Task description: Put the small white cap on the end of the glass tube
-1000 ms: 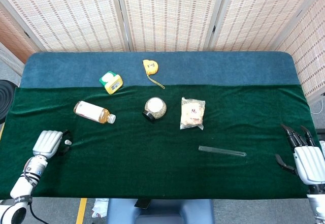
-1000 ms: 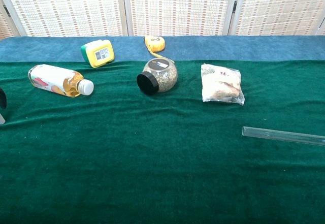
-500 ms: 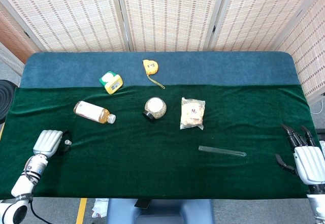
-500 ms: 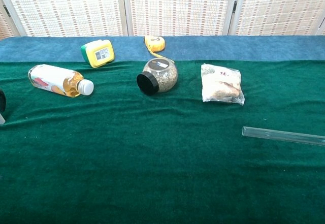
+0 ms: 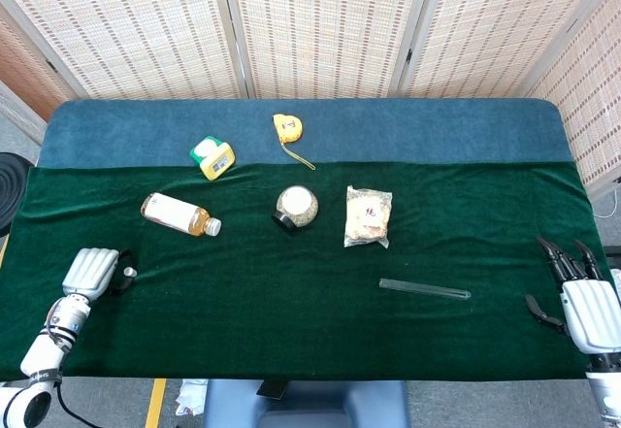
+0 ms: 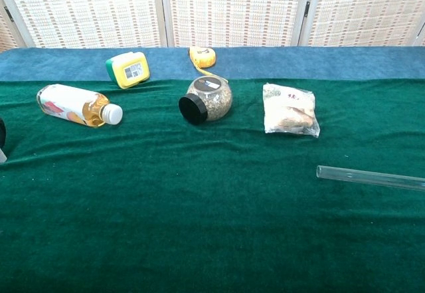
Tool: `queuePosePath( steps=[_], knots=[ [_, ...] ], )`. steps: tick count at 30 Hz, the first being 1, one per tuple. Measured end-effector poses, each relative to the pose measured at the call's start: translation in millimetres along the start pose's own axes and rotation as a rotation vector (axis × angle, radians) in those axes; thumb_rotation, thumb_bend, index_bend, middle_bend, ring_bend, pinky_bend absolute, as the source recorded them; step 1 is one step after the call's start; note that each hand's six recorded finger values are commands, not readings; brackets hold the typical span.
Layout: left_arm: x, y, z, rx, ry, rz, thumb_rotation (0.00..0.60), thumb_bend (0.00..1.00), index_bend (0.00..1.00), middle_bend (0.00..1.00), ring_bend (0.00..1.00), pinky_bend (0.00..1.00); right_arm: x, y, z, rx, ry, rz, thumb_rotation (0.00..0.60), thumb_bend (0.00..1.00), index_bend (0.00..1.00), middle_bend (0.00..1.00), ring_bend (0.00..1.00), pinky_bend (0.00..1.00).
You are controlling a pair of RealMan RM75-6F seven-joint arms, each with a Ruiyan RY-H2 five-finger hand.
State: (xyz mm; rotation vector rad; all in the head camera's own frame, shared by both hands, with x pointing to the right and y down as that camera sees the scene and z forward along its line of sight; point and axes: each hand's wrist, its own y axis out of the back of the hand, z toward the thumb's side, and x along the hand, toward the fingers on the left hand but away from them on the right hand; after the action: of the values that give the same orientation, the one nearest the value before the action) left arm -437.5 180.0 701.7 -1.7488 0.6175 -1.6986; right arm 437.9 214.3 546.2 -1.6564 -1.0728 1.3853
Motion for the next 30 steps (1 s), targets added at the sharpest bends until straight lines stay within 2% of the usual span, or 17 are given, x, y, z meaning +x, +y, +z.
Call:
queuePosePath(
  steps=[18, 24, 30],
  knots=[
    [2.4, -1.1, -1.4, -0.013, 0.001, 0.000, 0.600, 0.43, 0.54, 1.00, 0.91, 0.81, 1.8, -0.3, 0.1, 0.001, -0.002, 0.000, 0.600, 0.38, 0.05, 0.17, 0.22, 0.05],
    [3.9, 1.2, -2.8, -0.019, 0.000, 0.016, 0.600, 0.46, 0.59, 1.00, 0.91, 0.81, 2.1, 0.0, 0.6, 0.002, -0.003, -0.001, 0.600, 0.38, 0.06, 0.18, 0.22, 0.05],
    [2.0, 8.9, 1.3, -0.032, -0.021, 0.051, 0.600, 0.47, 0.61, 1.00, 0.92, 0.81, 1.3, 0.0, 2.2, 0.003, -0.001, -0.004, 0.600, 0.38, 0.06, 0.23, 0.27, 0.05]
  ],
)
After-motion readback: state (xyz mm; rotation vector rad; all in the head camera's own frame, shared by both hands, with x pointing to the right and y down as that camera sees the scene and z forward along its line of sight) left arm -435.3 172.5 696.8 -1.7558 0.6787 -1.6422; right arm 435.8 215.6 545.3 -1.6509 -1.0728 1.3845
